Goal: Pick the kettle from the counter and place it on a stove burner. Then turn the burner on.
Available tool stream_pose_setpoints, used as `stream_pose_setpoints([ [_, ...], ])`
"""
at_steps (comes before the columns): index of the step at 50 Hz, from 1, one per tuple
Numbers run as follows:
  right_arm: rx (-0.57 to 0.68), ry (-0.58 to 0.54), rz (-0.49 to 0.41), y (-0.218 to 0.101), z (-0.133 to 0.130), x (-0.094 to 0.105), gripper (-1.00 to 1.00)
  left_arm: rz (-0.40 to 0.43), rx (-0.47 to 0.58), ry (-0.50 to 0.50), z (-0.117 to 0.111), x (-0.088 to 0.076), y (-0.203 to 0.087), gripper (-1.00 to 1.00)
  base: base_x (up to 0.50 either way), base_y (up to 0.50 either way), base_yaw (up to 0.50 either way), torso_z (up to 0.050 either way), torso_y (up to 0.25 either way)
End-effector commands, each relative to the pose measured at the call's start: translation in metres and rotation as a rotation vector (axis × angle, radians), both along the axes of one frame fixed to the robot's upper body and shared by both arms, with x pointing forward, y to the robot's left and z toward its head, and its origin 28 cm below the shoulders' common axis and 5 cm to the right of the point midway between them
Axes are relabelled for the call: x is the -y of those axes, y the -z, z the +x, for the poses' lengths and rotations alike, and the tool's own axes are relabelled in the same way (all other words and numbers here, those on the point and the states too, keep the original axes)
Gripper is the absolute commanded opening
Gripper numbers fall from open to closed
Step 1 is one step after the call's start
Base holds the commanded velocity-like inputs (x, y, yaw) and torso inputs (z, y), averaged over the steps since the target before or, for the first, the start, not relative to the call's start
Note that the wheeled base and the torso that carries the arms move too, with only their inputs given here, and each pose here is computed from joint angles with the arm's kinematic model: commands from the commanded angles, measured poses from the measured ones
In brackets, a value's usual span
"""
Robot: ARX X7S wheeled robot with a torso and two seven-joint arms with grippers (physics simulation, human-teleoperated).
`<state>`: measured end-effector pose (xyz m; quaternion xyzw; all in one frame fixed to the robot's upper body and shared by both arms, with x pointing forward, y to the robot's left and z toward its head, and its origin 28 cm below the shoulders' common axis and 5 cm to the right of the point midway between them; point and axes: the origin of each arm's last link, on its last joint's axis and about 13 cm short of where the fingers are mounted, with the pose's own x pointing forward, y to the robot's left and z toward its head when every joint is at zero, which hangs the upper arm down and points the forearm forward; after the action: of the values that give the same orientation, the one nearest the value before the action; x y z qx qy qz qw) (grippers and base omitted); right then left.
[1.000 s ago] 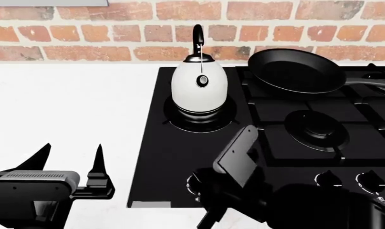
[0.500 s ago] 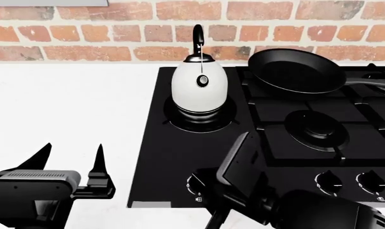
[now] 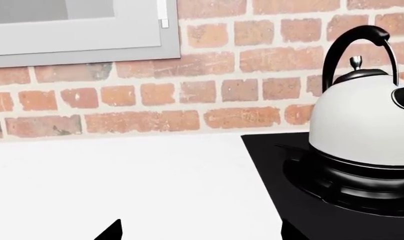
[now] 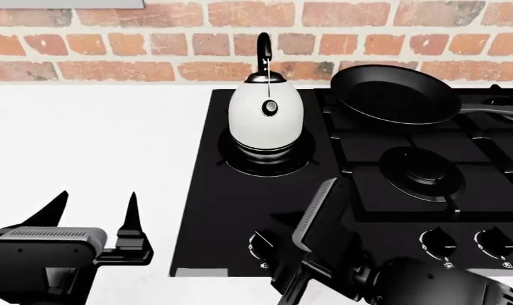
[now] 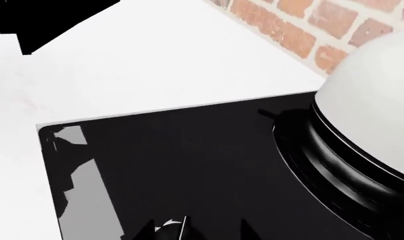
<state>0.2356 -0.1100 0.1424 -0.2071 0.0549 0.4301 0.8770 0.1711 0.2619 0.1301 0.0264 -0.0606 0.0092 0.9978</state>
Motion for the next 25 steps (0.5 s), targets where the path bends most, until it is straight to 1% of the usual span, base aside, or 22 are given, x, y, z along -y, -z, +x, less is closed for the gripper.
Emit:
stream_pose_setpoints([
  [1,-0.006,-0.024,0.032,-0.005,-0.013,0.005,1.00,0.007,0.011,0.003,-0.001,0.000,-0.003,1.00,0.00,0.00,0.00,0.000,0.000],
  [4,0.018,-0.020,0.040,-0.013,-0.017,0.007,1.00,0.007,0.016,0.004,-0.001,0.000,-0.004,1.00,0.00,0.00,0.00,0.000,0.000],
  [6,0.046,-0.030,0.061,-0.023,-0.024,0.007,1.00,0.006,0.015,0.005,0.000,0.000,-0.003,1.00,0.00,0.00,0.00,0.000,0.000],
  [14,0.114,-0.013,0.083,-0.042,-0.033,0.014,1.00,0.007,0.022,0.009,0.000,0.000,-0.006,1.00,0.00,0.00,0.00,0.000,0.000],
  [16,0.139,-0.002,0.116,-0.046,-0.039,0.016,1.00,0.019,0.059,0.026,-0.006,0.000,-0.011,1.00,0.00,0.00,0.00,0.000,0.000],
  [17,0.143,-0.002,0.120,-0.047,-0.041,0.017,1.00,0.015,0.062,0.026,-0.007,0.000,-0.012,1.00,0.00,0.00,0.00,0.000,0.000],
  [21,0.174,0.027,0.141,-0.050,-0.052,0.023,1.00,0.035,0.096,0.089,-0.023,0.001,-0.014,1.00,0.00,0.00,0.00,0.000,0.000],
  [22,0.175,0.028,0.141,-0.049,-0.054,0.024,1.00,0.025,0.105,0.096,-0.024,0.001,-0.014,1.00,0.00,0.00,0.00,0.000,0.000],
  [23,0.179,0.038,0.142,-0.049,-0.058,0.026,1.00,0.009,0.136,0.117,-0.030,0.001,-0.017,1.00,0.00,0.00,0.00,0.000,0.000],
  [25,0.185,0.058,0.171,-0.048,-0.063,0.028,1.00,0.007,0.147,0.116,-0.039,0.002,-0.019,1.00,0.00,0.00,0.00,0.000,0.000],
])
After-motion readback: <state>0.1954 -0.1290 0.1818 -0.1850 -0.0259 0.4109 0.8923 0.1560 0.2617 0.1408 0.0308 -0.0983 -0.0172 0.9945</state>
